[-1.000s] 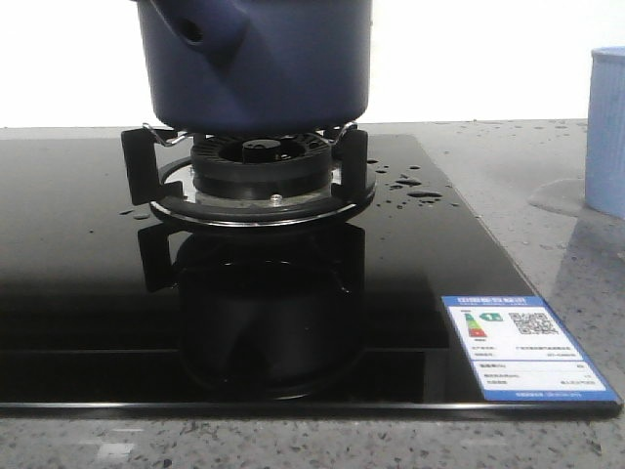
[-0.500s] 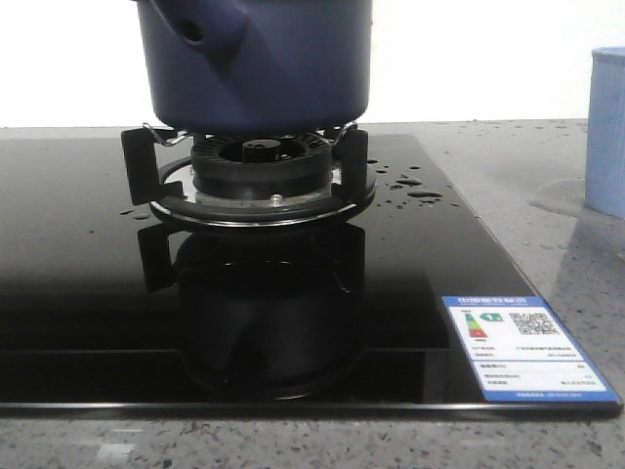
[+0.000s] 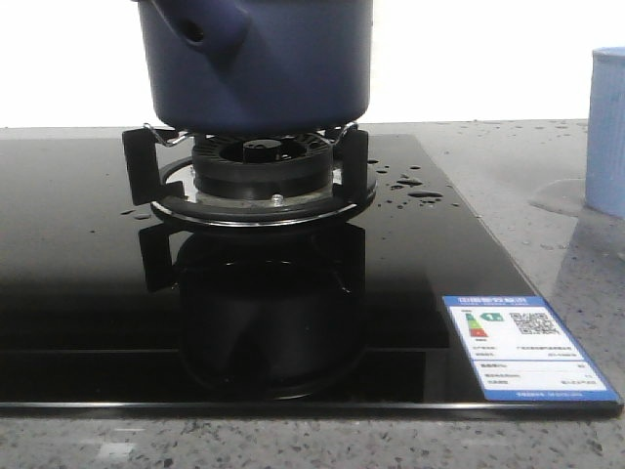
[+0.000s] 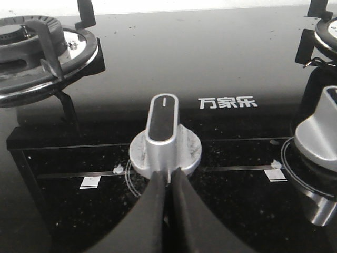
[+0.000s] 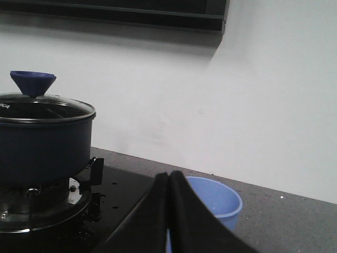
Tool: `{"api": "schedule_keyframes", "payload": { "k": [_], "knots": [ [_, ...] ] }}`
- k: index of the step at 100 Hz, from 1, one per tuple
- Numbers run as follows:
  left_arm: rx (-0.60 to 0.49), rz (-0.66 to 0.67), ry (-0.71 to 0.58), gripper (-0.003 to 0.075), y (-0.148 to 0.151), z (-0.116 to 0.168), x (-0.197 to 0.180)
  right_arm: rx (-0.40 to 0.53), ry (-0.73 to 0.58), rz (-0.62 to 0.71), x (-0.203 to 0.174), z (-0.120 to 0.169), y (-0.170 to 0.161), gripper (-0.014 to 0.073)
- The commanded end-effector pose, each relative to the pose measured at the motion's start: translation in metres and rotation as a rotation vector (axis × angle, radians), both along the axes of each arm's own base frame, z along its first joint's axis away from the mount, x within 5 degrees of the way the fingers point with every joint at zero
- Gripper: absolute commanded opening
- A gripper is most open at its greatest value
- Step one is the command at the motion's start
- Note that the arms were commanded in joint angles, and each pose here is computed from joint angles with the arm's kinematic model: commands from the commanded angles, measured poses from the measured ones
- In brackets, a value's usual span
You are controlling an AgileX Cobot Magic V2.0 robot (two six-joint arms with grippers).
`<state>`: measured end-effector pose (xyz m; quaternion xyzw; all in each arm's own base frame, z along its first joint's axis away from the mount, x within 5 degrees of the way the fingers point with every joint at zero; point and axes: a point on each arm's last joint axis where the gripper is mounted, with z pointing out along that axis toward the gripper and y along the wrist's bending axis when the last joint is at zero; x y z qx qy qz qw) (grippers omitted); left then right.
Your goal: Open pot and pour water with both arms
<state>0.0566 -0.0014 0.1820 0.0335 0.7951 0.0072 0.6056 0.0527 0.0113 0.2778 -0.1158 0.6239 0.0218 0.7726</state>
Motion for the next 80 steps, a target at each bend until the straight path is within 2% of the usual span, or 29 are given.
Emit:
{"api": "schedule_keyframes", "payload": {
  "k": [1,66,72,80],
  "knots": [
    [-0.025,0.003,-0.024,-0.0019,0.0,-0.006,0.002,0.014,-0.085,0.029,-0.003,0.014,0.002,-0.0074],
    [-0.025,0.003,-0.024,-0.0019,0.0,-0.006,0.002,0.013,-0.081,0.029,-0.002,0.013,0.002,-0.0074],
    [-0.025,0.003,-0.024,-0.0019,0.0,-0.006,0.002,0.008,-0.048,0.019,-0.001,0.007,0.002,-0.0074],
    [-0.025,0.003,-0.024,-0.0019,0.0,-0.006,0.002,0.016,0.058,-0.013,0.004,-0.009,-0.001,-0.0074]
  ]
}}
